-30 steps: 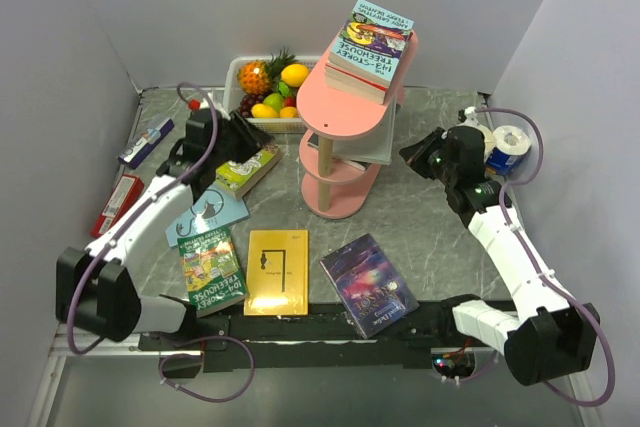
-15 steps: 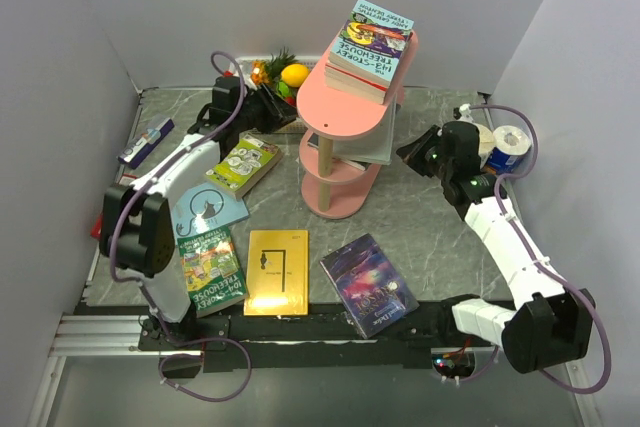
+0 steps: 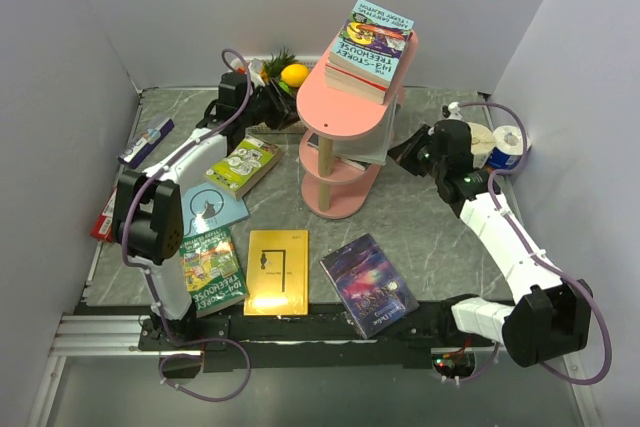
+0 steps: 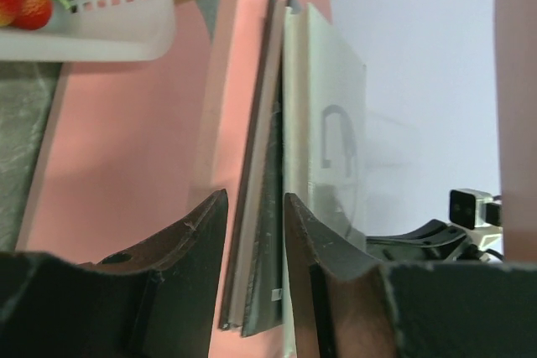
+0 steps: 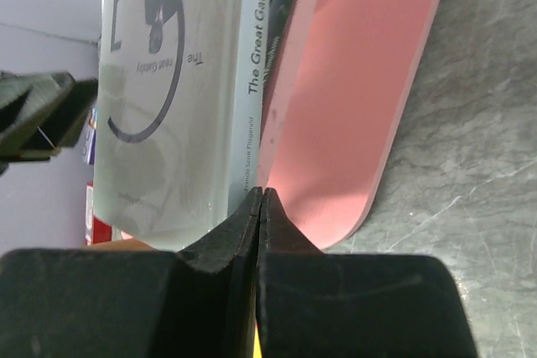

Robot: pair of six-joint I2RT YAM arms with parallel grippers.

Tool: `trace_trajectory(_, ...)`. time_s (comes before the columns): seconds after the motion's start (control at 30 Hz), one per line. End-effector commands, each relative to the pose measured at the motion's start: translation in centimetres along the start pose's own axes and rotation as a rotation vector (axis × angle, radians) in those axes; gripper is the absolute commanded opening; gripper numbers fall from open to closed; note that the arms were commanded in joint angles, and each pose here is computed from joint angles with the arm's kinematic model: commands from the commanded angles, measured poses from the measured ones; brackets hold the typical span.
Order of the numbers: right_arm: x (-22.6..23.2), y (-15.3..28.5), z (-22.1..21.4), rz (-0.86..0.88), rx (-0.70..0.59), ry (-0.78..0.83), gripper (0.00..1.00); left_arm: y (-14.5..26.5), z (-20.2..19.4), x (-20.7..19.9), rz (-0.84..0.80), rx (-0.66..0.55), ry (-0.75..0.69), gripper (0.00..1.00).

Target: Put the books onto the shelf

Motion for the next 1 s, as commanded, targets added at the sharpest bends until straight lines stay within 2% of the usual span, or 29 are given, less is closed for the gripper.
trace_trajectory(0.0,2.6,-0.1,0.7,0.095,-0.019,0.046,0.0,-0.1,1.6,-2.7,-0.11,-0.021,-0.044,0.39)
trace_trajectory(0.8,5.0,-0.7,0.2,0.134,0.025,0.126,0.0,-1.7,3.4,-1.8,-0.123,-0.008,-0.02,0.4)
trace_trajectory(0.97,3.9,1.4,1.5,0.073,-0.114,0.08,0.0,-1.4,4.0,-2.0,-0.129,-0.022,-0.022,0.4)
Point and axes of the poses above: each gripper's point midway between its finger pads, its own y axis back along the fingers, its own x axis along the line the jaws close on, z = x × y, the point moved 9 cm from there along y, back along the fingers, and after that the axes turned 1 degree about -y, right-handed, at the moved point
